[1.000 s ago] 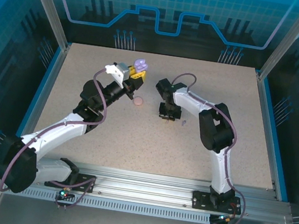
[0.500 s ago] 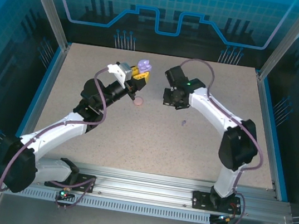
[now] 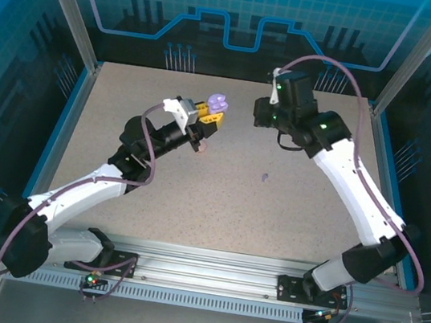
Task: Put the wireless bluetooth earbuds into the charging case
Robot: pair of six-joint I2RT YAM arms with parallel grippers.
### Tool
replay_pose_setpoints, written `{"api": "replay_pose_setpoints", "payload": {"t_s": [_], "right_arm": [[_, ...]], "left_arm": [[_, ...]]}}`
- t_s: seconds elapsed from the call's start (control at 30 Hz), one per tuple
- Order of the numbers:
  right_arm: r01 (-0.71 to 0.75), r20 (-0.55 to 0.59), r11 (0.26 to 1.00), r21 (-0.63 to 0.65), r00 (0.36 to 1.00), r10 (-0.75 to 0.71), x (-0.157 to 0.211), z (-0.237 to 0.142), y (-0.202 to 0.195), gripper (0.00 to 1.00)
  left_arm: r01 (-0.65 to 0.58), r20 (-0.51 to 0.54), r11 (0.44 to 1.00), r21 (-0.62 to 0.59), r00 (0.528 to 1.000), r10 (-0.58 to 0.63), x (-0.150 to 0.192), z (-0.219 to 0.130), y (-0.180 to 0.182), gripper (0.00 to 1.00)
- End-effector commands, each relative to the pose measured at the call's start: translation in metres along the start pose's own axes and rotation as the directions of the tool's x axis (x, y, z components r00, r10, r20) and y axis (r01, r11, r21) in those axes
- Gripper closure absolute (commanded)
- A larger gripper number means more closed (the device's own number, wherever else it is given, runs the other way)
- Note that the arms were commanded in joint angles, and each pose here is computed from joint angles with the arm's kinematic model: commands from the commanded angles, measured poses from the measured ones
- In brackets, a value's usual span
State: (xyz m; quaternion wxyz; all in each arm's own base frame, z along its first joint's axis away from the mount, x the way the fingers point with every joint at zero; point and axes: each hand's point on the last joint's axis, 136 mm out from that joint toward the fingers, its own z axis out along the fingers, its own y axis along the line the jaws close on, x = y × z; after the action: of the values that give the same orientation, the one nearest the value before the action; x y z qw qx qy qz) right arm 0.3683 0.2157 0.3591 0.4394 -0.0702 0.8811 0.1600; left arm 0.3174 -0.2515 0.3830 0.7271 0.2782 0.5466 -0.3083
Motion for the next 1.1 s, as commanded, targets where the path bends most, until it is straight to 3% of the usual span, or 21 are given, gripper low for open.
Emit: {"api": "replay_pose_setpoints", "payload": {"t_s": [0.0, 0.37, 0.67, 1.07], "right_arm": [[0.086, 0.13, 0.993, -0.078, 0.989, -0.075, -0.032, -0.04, 0.016, 0.87], [0.371, 0.375, 0.885, -0.28, 0.891, -0.255, -0.051, -0.113, 0.081, 0.86], [0.493, 0.426, 0.798, -0.346, 0.841, -0.335, -0.033, -0.122, 0.108, 0.86], [0.558, 0.424, 0.77, -0.309, 0.806, -0.414, -0.021, -0.112, 0.12, 0.87]], "left_arm": [[-0.078, 0.069, 0.996, 0.039, 0.995, 0.075, -0.031, 0.003, -0.011, 1.0], [-0.082, 0.059, 0.994, 0.07, 0.995, 0.078, -0.024, 0.007, -0.022, 1.0], [-0.094, 0.055, 0.99, 0.109, 0.995, 0.089, -0.025, 0.006, -0.031, 1.0], [-0.087, 0.053, 0.987, 0.133, 0.995, 0.08, -0.029, 0.005, -0.037, 1.0]]}}
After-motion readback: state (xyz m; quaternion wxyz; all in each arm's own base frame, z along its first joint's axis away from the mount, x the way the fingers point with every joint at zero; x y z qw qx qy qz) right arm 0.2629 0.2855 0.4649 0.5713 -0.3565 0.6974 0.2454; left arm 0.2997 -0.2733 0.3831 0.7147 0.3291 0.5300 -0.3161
